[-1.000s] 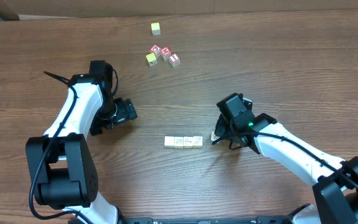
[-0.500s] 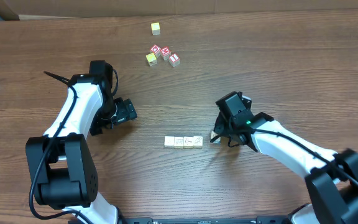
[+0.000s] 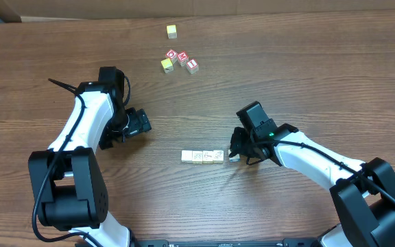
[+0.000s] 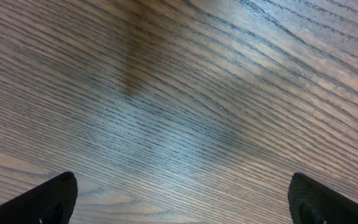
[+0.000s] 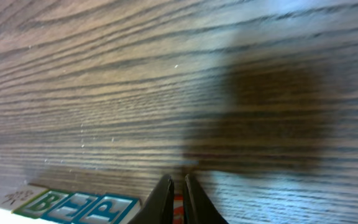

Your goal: Flip 5 blocks

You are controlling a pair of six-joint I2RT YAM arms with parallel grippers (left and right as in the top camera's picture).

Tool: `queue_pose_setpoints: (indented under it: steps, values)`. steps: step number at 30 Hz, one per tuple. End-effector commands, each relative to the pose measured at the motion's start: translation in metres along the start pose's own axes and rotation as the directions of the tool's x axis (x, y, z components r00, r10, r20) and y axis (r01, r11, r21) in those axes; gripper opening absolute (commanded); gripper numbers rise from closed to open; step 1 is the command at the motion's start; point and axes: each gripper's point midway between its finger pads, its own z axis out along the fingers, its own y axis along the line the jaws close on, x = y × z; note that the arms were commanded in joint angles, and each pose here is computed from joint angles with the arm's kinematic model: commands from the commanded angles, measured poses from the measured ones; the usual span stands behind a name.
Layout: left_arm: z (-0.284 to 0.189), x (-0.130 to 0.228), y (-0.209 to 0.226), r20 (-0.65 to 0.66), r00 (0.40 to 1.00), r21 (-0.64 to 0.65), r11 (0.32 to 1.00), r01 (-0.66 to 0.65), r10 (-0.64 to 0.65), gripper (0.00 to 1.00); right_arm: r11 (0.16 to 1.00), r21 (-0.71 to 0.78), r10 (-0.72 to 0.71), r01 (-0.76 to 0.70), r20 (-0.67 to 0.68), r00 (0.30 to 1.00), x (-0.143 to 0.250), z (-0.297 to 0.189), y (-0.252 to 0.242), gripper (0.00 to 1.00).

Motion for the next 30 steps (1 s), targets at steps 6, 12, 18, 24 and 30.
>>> queue_pose_setpoints:
  steps: [6,12,18,24,30]
  values:
    - [-0.013,-0.006,-0.002,0.042,0.999,0.011,1.000,-0.010,0.009,1.00,0.999,-0.046,0.013,-0.012,0.008,1.000,-0.009,-0.002,0.009,0.14]
    - [-0.012,-0.006,-0.002,0.041,0.999,0.011,1.000,-0.010,0.009,1.00,0.999,0.014,0.029,-0.029,-0.020,0.999,-0.002,-0.002,-0.006,0.17]
    - [-0.013,-0.006,-0.002,0.042,0.999,0.011,1.000,-0.010,0.009,1.00,0.997,0.061,0.052,-0.051,-0.017,0.998,0.000,-0.003,-0.015,0.18]
    - [-0.012,-0.006,-0.002,0.041,0.999,0.011,1.000,-0.009,0.009,1.00,0.996,0.080,0.050,-0.047,-0.037,0.998,0.006,-0.003,-0.018,0.22]
    - [-0.012,-0.006,-0.002,0.041,0.999,0.011,1.000,-0.010,0.009,1.00,0.996,0.073,0.052,-0.050,-0.017,0.999,0.001,-0.003,-0.018,0.23]
